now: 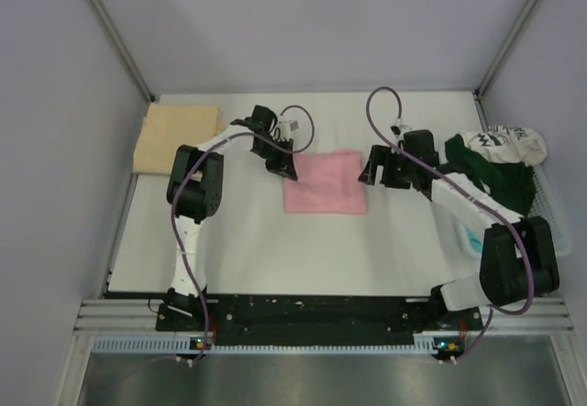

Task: Fold and stack the t-shirts
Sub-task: Put the neatly folded tshirt into the corner of the board with the left arm

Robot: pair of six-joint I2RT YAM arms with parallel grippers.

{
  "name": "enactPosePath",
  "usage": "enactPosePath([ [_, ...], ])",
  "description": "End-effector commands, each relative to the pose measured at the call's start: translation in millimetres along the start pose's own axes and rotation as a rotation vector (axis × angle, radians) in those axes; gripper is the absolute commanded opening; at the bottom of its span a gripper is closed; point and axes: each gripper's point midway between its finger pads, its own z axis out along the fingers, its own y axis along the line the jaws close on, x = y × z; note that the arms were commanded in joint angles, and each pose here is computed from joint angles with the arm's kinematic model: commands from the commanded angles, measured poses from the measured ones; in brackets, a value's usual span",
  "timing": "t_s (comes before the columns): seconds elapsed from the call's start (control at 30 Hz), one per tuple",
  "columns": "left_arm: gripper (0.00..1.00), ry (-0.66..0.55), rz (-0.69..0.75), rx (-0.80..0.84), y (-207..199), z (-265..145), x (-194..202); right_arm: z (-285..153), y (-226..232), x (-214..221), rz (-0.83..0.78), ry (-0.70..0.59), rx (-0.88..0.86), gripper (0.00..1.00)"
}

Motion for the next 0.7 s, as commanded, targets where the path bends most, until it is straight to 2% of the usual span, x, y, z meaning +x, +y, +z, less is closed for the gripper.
enactPosePath([
  [0.0, 0.0, -0.095, 0.06, 0.011, 1.8, -51.6, -25.1, -27.1, 2.4, -11.2, -0.068, -0.072, 0.018, 0.97],
  [0.27, 0.0, -0.085, 0.208, -0.183, 56.0, -120.8, -33.0, -50.8, -7.9, -11.2, -0.133, -0.106, 0.09, 0.99],
  [0.4, 0.0, -0.056, 0.299, -0.387, 91.4, -162.2, -44.4, -53.3, -13.7, -10.2, -0.153, -0.105, 0.119, 0.99],
  [0.67, 0.0, -0.086, 0.377, -0.829, 144.0, -250.5, -79.0, -53.7, -21.7, -3.0, -0.17, -0.08, 0.148, 0.99],
])
